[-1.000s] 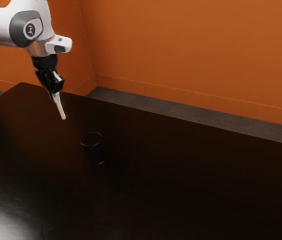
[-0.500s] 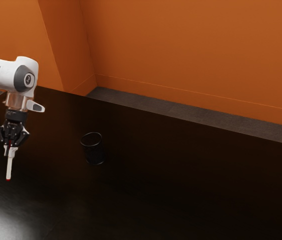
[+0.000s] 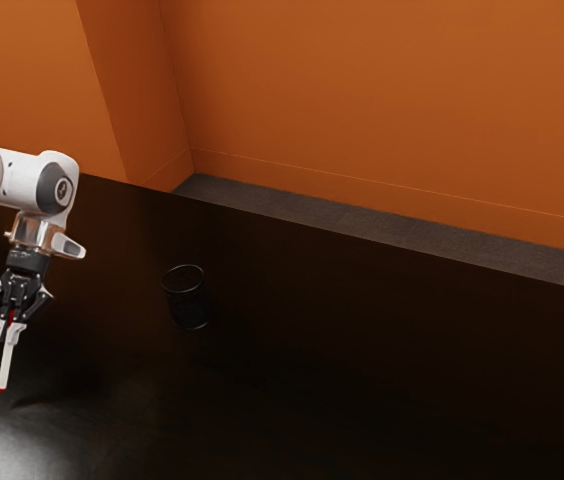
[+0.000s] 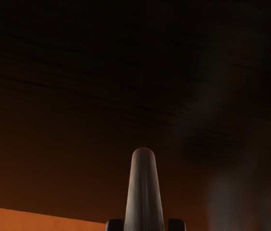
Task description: Take the marker out of the pen holder and place it to the left of the pen holder.
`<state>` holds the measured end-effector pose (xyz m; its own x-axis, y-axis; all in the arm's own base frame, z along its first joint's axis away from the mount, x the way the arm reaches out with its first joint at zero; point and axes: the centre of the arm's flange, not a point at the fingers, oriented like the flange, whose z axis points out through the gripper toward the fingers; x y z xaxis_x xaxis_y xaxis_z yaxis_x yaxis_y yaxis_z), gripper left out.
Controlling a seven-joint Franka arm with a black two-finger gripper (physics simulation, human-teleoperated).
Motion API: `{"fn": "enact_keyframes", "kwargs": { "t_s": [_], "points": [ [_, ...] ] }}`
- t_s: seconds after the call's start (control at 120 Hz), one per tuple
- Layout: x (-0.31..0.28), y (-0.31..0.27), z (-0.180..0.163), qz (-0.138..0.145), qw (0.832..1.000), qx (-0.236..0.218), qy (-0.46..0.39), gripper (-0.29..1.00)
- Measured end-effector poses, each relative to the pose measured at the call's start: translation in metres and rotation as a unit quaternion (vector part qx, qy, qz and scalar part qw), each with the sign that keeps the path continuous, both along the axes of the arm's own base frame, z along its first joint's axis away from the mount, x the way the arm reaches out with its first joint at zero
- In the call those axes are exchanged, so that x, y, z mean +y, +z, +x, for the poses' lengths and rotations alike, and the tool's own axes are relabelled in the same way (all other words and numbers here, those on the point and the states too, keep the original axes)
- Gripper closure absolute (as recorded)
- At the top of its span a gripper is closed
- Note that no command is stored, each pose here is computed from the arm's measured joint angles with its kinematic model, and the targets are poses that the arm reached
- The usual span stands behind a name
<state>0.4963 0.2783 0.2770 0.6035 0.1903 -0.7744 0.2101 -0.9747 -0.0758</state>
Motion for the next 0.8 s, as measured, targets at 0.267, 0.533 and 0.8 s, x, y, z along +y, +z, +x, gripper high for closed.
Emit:
{"fn": "enact_keyframes", "kwargs": {
  "t_s": [0.267,0.533,0.8],
  "points": [
    [-0.003,-0.003,0.005,-0.003,1.0,-0.016,0.006,0.29],
    [-0.113,0.177,0.036,0.003,0.965,-0.243,-0.103,0.08],
    [-0.328,0.27,0.046,-0.05,0.869,-0.4,-0.286,0.02]
  ]
}}
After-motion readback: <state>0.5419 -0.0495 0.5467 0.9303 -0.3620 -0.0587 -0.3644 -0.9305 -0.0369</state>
